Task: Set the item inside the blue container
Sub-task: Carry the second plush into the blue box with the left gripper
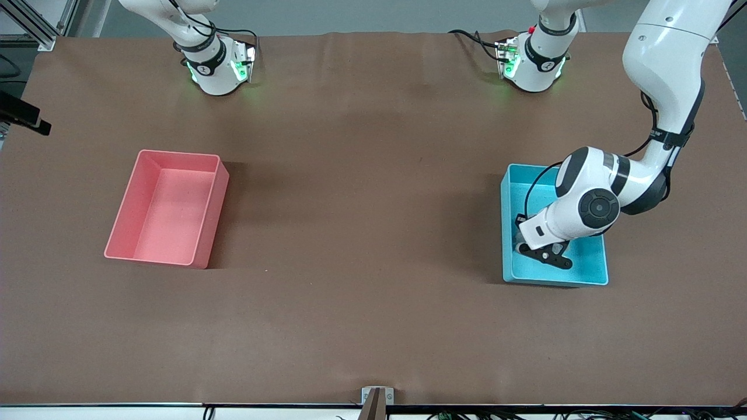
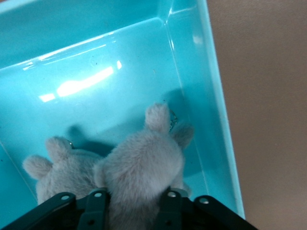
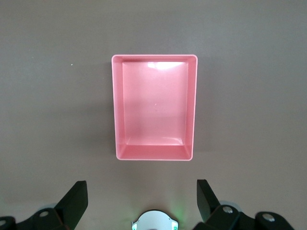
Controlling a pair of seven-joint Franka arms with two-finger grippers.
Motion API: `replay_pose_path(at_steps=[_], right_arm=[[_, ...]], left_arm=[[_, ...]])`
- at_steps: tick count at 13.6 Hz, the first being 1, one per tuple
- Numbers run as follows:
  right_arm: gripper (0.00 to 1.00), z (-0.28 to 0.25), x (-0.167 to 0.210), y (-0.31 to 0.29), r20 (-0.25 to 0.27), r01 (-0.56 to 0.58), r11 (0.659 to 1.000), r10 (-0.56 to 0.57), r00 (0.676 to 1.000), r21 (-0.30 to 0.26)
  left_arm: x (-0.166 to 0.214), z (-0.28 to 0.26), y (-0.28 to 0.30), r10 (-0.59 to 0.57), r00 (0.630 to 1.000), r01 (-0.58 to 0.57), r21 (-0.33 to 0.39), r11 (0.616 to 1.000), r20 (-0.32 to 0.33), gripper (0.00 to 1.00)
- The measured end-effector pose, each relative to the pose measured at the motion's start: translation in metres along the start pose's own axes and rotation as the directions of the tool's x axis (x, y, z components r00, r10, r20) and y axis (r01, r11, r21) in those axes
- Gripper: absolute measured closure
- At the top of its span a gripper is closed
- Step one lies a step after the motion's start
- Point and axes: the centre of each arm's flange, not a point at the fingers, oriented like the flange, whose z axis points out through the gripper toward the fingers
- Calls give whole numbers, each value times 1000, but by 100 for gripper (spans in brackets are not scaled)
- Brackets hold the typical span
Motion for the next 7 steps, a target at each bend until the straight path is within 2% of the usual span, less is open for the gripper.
replay_pose_path(at_steps=[4,6,7], right_arm=[[0,-16,-23,-2,-27,19,1000,-18,999,5],[0,-17,-26,-2,-29,34,999,-34,999,4],[0,-16,-26,-2,-26,39,999,-39,999,4]], left_arm=[[2,-11,-6,-6,1000,6,18,1000,-18,22],[0,-32,-12,-16,1000,17,37,999,-23,5],[-3,-49,-14,-21,999,22,53,998,-27,0]])
